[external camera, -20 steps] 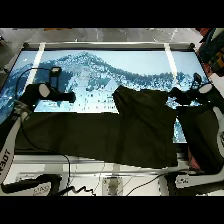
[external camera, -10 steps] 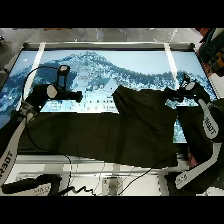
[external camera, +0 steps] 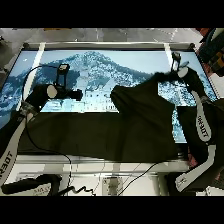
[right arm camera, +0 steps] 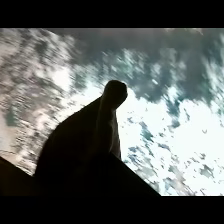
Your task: Fold the clothes and pants, and hang the long-sleeved shirts on hangers.
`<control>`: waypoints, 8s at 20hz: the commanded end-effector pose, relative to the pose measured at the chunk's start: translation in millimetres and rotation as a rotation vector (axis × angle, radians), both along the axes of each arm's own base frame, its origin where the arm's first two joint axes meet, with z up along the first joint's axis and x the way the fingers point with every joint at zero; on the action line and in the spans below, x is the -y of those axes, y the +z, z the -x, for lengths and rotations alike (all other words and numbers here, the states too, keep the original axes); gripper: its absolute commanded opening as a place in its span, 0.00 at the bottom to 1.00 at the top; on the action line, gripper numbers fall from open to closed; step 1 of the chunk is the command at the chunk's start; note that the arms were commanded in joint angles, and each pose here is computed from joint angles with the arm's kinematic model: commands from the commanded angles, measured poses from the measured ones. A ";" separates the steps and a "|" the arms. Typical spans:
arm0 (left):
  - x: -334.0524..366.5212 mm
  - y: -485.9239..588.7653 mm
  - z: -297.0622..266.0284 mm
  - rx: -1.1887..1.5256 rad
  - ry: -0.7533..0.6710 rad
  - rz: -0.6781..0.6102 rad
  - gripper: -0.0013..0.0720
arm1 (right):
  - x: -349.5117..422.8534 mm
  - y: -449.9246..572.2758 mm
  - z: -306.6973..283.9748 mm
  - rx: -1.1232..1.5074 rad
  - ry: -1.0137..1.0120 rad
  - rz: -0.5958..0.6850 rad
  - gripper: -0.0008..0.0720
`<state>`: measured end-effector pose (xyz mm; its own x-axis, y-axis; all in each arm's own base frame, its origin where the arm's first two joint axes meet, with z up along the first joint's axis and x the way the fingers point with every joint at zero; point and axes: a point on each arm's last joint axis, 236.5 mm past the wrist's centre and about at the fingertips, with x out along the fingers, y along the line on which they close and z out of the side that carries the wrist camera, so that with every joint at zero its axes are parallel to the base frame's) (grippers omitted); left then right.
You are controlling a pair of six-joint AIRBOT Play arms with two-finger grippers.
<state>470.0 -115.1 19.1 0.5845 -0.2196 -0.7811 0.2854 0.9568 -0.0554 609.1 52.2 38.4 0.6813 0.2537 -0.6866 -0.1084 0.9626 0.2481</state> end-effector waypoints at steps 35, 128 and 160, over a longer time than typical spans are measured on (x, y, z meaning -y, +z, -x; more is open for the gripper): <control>78.0 -17.5 -19.8 0.032 0.028 0.246 0.97 | 60.4 -41.6 129.1 -0.523 0.047 -0.009 0.66; -338.1 158.1 -43.6 0.088 0.592 -0.350 0.04 | 120.8 -32.1 164.8 0.082 -0.327 0.044 0.06; -414.6 -28.1 117.0 -0.724 0.658 -0.638 0.38 | 114.7 -39.3 161.6 -0.028 -0.209 0.107 0.65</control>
<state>394.0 299.2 -19.6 -0.0323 0.5225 -0.8521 -0.1845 0.8347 0.5188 455.9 -70.3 -11.6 0.7323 -0.0002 -0.6810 0.1724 0.9675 0.1851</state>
